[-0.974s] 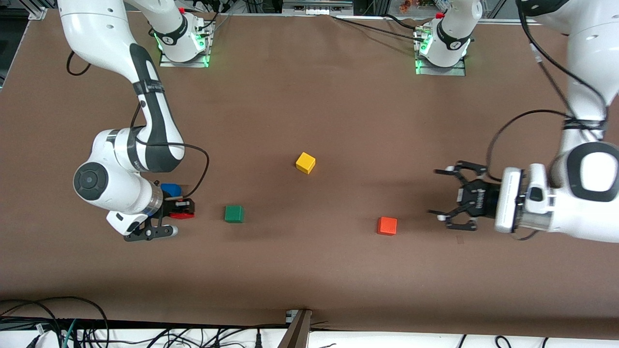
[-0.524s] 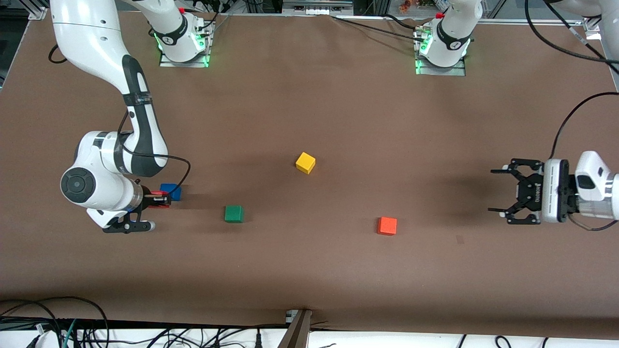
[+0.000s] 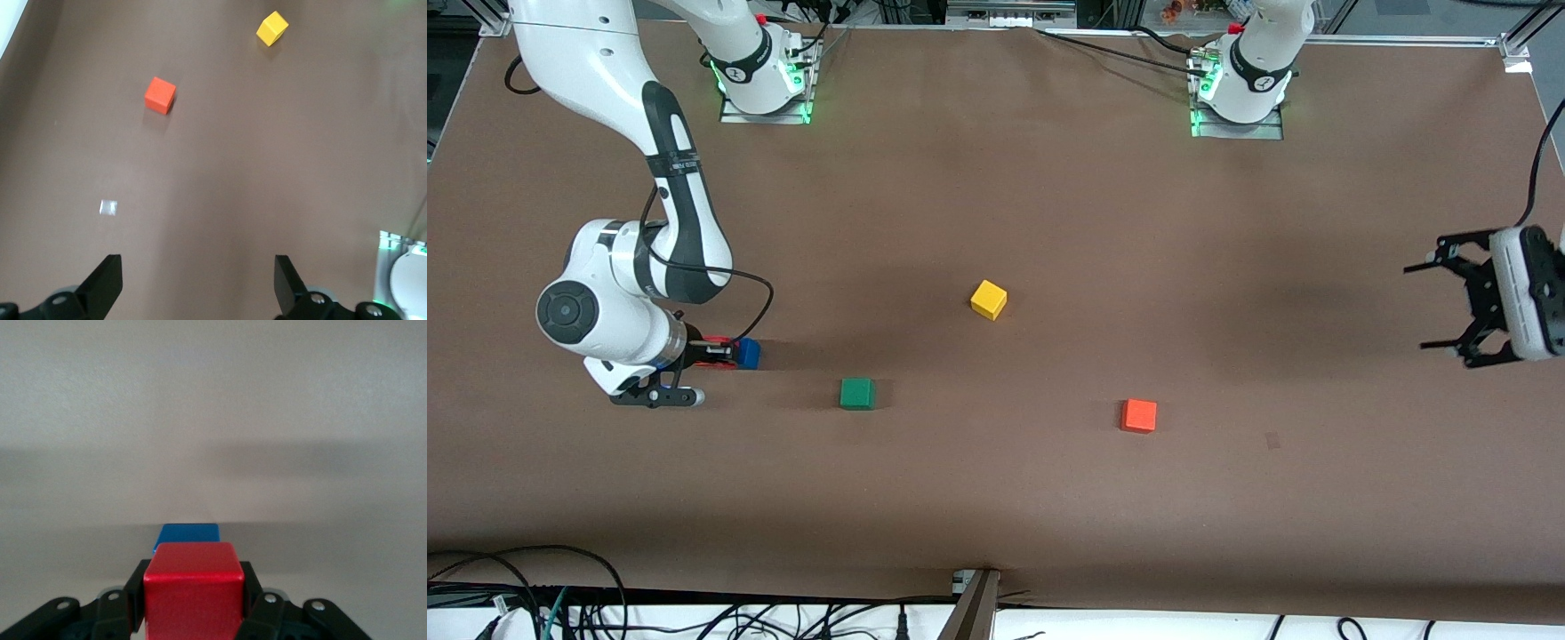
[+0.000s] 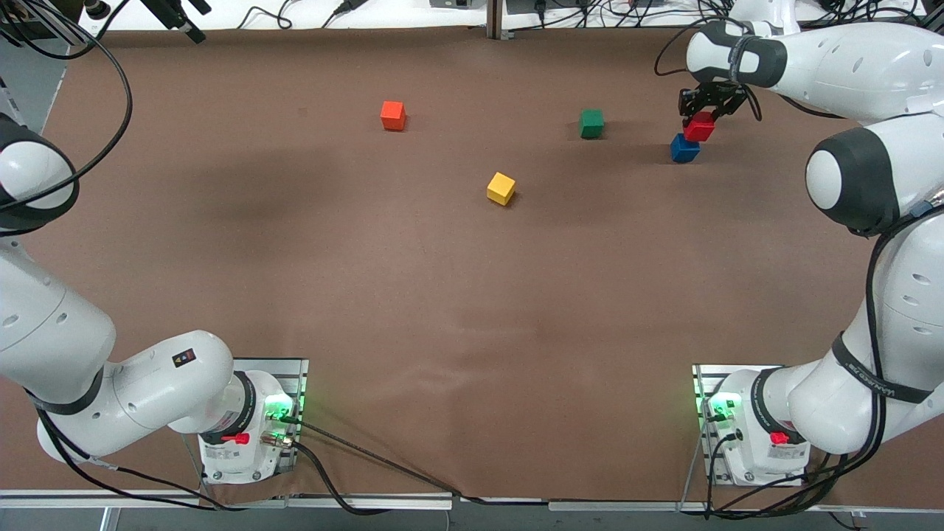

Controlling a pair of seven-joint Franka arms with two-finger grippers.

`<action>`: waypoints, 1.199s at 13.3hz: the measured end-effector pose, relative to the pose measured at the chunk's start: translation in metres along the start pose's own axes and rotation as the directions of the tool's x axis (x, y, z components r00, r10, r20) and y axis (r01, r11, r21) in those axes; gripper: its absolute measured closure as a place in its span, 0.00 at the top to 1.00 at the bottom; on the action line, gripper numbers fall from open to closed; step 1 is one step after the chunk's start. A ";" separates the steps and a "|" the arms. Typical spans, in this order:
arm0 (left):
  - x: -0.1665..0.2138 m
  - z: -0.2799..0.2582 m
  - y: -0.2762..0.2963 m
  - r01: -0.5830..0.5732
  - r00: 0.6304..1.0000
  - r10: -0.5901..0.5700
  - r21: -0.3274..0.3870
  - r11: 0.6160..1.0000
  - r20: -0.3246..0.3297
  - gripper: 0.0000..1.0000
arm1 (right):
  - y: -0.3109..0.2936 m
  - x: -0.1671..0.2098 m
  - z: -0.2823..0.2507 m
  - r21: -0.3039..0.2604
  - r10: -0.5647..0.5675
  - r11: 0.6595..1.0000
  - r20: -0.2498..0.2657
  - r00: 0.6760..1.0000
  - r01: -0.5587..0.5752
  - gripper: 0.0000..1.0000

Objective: Pass red block to right arm, stack on blue

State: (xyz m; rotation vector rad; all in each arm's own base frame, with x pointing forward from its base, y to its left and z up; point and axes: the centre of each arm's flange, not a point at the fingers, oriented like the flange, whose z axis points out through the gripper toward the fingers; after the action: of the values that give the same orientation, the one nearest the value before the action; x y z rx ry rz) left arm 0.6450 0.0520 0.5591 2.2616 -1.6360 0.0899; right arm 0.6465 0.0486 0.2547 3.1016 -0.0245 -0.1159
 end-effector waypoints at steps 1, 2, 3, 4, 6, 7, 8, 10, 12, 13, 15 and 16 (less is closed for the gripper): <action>0.009 -0.009 0.014 0.089 0.996 -0.090 0.013 0.996 0.017 1.00 | -0.002 -0.004 0.003 0.000 -0.002 1.000 0.001 1.000 0.002 0.56; 0.022 -0.017 0.028 0.173 0.984 -0.174 0.033 0.984 0.028 1.00 | -0.006 -0.006 0.005 -0.001 0.000 1.000 0.003 1.000 0.000 0.56; 0.039 -0.022 0.043 0.237 0.970 -0.240 0.055 0.970 0.046 1.00 | -0.011 -0.007 0.005 -0.001 0.002 1.000 0.003 1.000 -0.002 0.56; 0.058 -0.022 0.060 0.304 0.947 -0.310 0.077 0.949 0.081 1.00 | -0.018 -0.009 0.004 -0.001 0.001 1.000 0.002 1.000 -0.001 0.56; 0.090 -0.008 0.089 0.506 0.842 -0.521 0.131 0.853 0.142 1.00 | -0.028 -0.011 0.004 -0.001 -0.005 1.000 0.002 1.000 0.005 0.56; 0.103 -0.004 0.100 0.609 0.763 -0.631 0.171 0.774 0.140 1.00 | -0.029 -0.012 0.004 -0.001 -0.006 1.000 0.003 1.000 0.006 0.56; 0.117 -0.001 0.112 0.685 0.690 -0.713 0.204 0.699 0.125 1.00 | -0.029 -0.012 0.006 -0.002 -0.005 1.000 0.003 1.000 0.005 0.56; 0.132 0.003 0.133 0.742 0.620 -0.777 0.237 0.627 0.114 1.00 | -0.025 -0.013 0.007 -0.005 0.000 1.000 -0.003 1.000 0.000 0.56; 0.116 0.005 0.133 0.776 0.579 -0.812 0.253 0.578 0.079 1.00 | -0.021 -0.011 0.006 -0.007 0.006 1.000 -0.014 1.000 -0.006 0.56; 0.096 0.004 0.125 0.799 0.552 -0.833 0.260 0.541 0.038 1.00 | -0.020 -0.011 0.006 -0.007 0.007 1.000 -0.018 1.000 -0.007 0.56; 0.058 0.003 0.111 0.835 0.508 -0.861 0.266 0.481 -0.037 1.00 | -0.020 -0.010 0.005 -0.007 0.008 1.000 -0.020 1.000 -0.008 0.56; 0.051 0.001 0.111 0.841 0.500 -0.864 0.267 0.470 -0.053 1.00 | -0.020 -0.010 0.005 -0.008 0.008 1.000 -0.021 1.000 -0.008 0.56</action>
State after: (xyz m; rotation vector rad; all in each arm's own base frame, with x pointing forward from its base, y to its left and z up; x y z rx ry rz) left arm 0.5582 -0.0250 0.5971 3.0551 -0.3085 -0.0611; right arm 0.6360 0.0682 0.2494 3.0945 -0.0359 -0.0834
